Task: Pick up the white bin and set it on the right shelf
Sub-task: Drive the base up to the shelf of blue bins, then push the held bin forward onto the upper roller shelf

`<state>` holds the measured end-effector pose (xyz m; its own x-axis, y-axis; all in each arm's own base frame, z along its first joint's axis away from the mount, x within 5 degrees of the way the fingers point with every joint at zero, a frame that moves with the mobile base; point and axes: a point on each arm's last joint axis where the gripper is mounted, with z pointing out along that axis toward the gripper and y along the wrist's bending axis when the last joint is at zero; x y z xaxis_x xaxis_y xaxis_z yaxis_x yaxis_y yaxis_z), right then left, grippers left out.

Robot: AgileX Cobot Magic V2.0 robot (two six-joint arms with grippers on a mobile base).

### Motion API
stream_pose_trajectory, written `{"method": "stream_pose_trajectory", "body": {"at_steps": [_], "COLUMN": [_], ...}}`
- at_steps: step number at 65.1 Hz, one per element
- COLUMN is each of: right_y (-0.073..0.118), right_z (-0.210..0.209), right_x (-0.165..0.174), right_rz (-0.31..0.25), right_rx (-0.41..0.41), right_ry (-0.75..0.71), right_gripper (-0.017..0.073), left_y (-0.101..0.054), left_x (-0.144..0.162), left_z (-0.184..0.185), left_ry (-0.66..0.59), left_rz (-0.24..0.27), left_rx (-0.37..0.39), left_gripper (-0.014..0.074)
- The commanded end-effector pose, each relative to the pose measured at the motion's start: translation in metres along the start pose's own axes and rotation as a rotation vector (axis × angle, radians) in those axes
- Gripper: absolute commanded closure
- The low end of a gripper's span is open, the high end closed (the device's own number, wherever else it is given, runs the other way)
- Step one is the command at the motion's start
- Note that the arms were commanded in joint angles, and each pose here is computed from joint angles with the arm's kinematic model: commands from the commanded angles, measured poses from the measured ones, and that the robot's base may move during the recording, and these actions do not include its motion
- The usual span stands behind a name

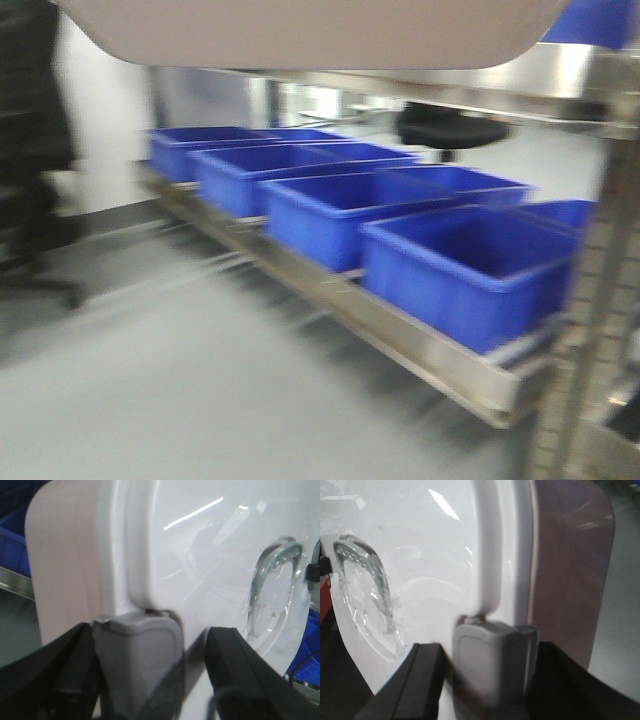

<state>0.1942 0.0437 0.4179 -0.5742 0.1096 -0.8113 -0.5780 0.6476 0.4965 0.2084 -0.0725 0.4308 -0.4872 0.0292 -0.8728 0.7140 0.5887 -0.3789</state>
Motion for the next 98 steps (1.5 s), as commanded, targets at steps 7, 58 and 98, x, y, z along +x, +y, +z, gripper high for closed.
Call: {"method": "stream_pose_trajectory", "body": {"at_steps": [7,58,98], "right_y": [0.0342,0.0342,0.0342], "right_z": [-0.0088,-0.0088,-0.0088], "right_x": [-0.0088,-0.0088,-0.0088], "right_rz": [-0.009,-0.009,-0.009], "right_rx": [-0.222,-0.222,-0.222], "right_ry": [-0.051,-0.051,-0.051], "right_gripper": [0.0211,0.0211,0.0211], "left_y": [-0.0442,-0.0442,-0.0442], "left_x": [-0.0093,-0.0093,-0.0093], "left_z": [-0.0112,-0.0112,-0.0112], "left_ry": [-0.035,-0.035,-0.035], "left_rz": [-0.001,-0.001,-0.001], "left_rx": [0.302,0.302,0.302], "left_gripper": [0.03,0.03,0.03]}}
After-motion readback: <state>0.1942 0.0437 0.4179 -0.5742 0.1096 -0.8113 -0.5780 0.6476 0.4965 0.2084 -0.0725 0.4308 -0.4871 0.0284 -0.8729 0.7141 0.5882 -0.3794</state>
